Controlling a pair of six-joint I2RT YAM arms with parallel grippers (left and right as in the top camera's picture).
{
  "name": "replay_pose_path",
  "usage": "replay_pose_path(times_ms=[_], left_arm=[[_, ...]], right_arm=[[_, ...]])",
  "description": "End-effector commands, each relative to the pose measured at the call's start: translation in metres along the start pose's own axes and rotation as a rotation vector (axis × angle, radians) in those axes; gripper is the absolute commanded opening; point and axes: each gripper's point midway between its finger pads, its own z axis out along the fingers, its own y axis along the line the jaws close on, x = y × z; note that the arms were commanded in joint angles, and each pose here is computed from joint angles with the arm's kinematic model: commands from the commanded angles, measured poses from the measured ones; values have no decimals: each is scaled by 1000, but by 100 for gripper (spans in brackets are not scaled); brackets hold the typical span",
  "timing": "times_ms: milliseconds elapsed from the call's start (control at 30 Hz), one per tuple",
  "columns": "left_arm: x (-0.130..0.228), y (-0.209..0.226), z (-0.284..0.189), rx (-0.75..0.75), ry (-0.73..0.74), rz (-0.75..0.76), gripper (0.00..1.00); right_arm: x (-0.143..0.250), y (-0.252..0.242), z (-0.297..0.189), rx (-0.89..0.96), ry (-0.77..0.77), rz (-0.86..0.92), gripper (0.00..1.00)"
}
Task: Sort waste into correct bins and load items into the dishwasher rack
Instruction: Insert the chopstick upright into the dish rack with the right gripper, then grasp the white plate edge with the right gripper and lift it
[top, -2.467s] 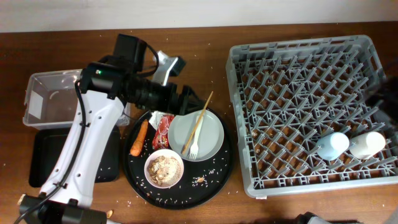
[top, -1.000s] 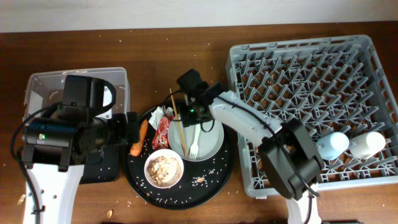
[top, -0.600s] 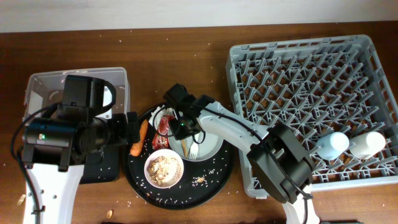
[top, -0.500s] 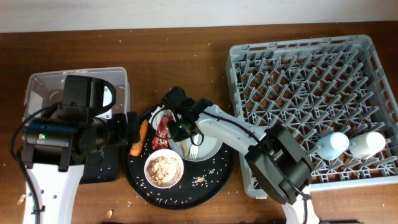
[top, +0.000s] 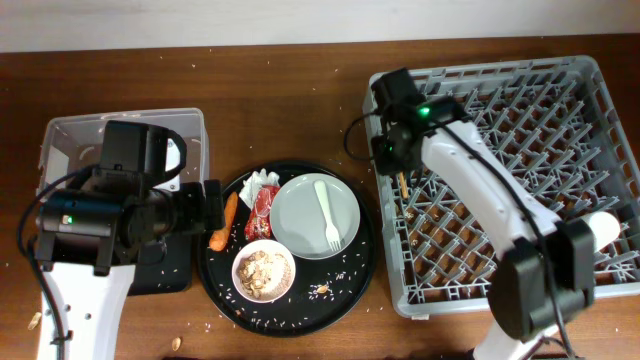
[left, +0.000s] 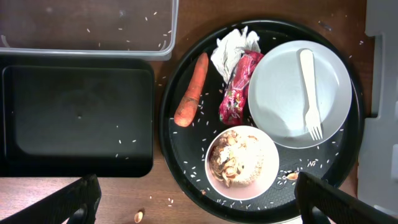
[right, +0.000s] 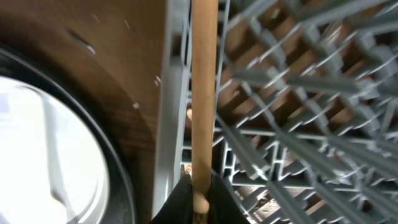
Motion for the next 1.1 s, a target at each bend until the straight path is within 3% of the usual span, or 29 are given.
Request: replay_pose_path(times_ms=[0,67,133,200,367,400,500,533,700,800,833,900,933,967,1000,1067], left_arm=[[-1,1,-1,-1,-2,-4,99],[-1,1,-1,0,-2,-4,99],[-1,1,-1,-1,-2,-4,99],[-1,1,-1,0,-2,-4,99],[-1,1,-1,-1,-2,-4,99],[-1,1,-1,-1,-2,-4,99],[-1,1,-1,-1,-2,-4,99],[-1,1,-1,-1,-2,-4,99],[-1,1,-1,-1,-2,-4,99],[-1,1,-1,-1,-2,-4,99],[-1,1,-1,-1,-2,-4,99],[-1,1,-1,-1,-2,-4,99],[-1,1,-1,-1,-2,-4,99],[-1,1,-1,-1,-2,-4,99],[-1,1,-1,-1,-2,-4,99],[-1,1,-1,0,-2,-4,99]], right_arm=[[3,4,-1,8,9,-34,57],[-4,51,-43,-124,-94,-97,60],[16,108,-44,-171,-88,-185,59],[43,144,-10,-172,-16,-218,58],[64,157,72,-123,103,-198,54],[71,157,86,-111,136,-202,50],[74,159,84,-132,148,-214,11],[70,159,73,-140,130,-219,4],[14,122,-36,-210,-109,-152,4],[-12,39,-69,-139,-208,-4,4],[-8,5,-51,-101,-140,32,4],[10,3,-21,-81,-34,3,5],[18,-7,-5,-15,6,3,10],[20,-8,-1,-7,19,2,26],[20,-3,-5,-22,8,-17,50],[12,20,-45,-111,-90,-40,59]])
